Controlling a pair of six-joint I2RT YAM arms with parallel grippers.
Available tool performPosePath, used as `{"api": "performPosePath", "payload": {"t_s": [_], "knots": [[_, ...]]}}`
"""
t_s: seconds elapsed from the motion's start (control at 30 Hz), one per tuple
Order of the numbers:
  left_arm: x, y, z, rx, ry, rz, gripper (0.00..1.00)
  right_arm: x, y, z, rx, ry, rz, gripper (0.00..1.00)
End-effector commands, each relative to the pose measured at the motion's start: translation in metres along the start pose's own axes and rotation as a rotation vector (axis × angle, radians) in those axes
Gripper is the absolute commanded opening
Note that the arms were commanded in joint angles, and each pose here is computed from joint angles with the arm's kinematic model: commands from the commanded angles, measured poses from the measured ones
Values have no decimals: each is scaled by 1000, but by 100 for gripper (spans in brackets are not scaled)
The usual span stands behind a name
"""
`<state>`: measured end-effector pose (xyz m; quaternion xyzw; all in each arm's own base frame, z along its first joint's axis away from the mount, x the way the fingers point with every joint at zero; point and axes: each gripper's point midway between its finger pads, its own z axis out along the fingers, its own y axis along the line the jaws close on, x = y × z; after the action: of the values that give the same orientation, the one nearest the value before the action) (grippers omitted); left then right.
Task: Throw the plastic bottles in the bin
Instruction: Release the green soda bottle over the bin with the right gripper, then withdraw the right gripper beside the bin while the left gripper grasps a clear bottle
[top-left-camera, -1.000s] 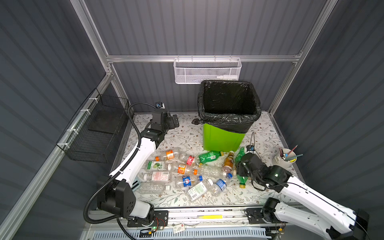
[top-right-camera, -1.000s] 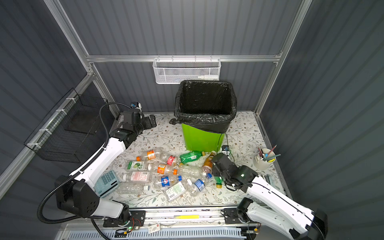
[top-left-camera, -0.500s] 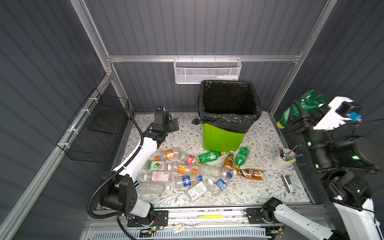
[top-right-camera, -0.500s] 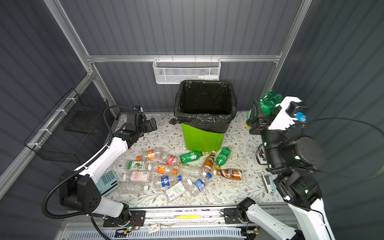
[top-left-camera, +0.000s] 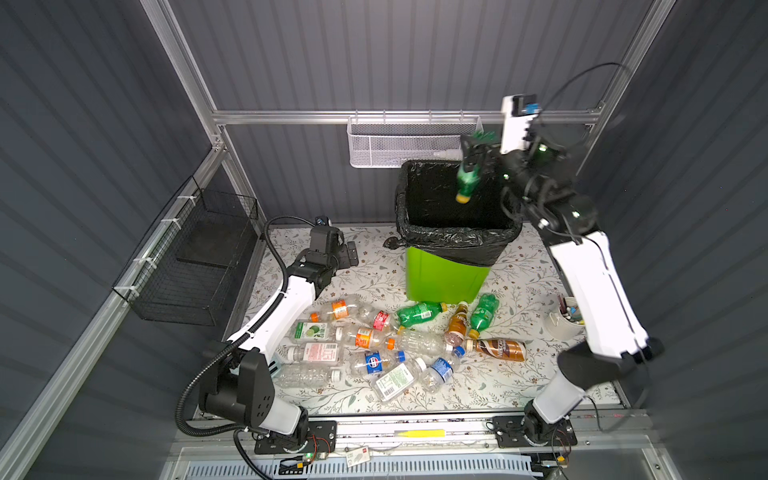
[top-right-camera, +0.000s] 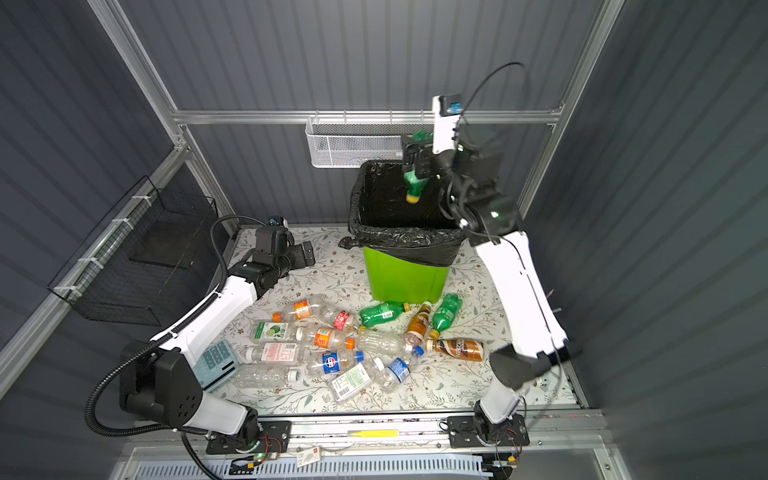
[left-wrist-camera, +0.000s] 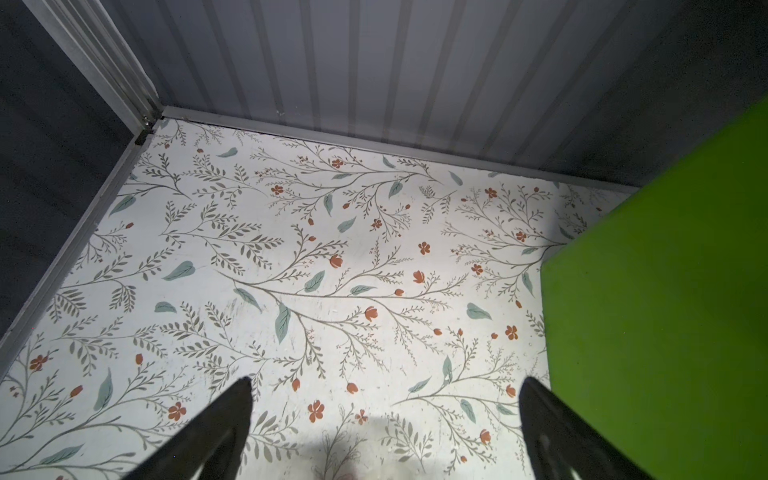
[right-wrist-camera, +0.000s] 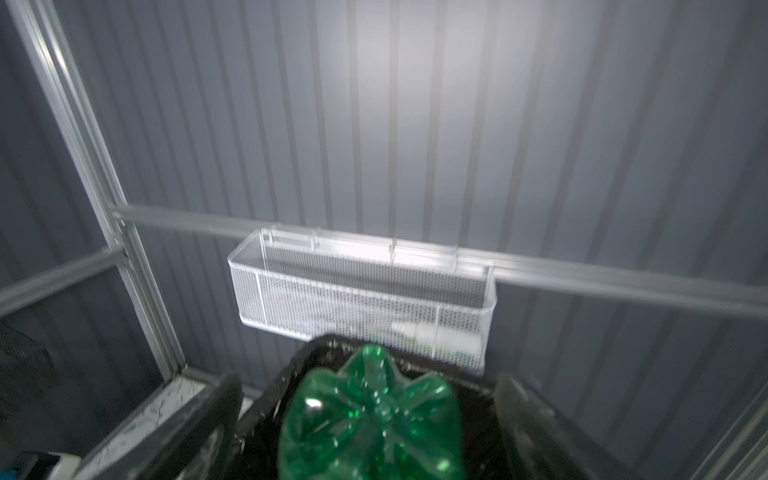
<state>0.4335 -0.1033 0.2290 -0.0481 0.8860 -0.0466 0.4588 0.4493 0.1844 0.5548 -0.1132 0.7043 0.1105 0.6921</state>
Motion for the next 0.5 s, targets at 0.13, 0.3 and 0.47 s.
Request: {"api": "performPosePath", "payload": {"t_s": [0.13,0.3,0.47], "knots": [[8,9,-15,-7,8,24,100,-27,-21,-93,48,-169,61,99],[20,5,-12,17,63,94,100,14,-42,-114,132,-127,85,99],[50,4,0,37,199,221,100,68,-69,-128,191,-51,156,99]]}}
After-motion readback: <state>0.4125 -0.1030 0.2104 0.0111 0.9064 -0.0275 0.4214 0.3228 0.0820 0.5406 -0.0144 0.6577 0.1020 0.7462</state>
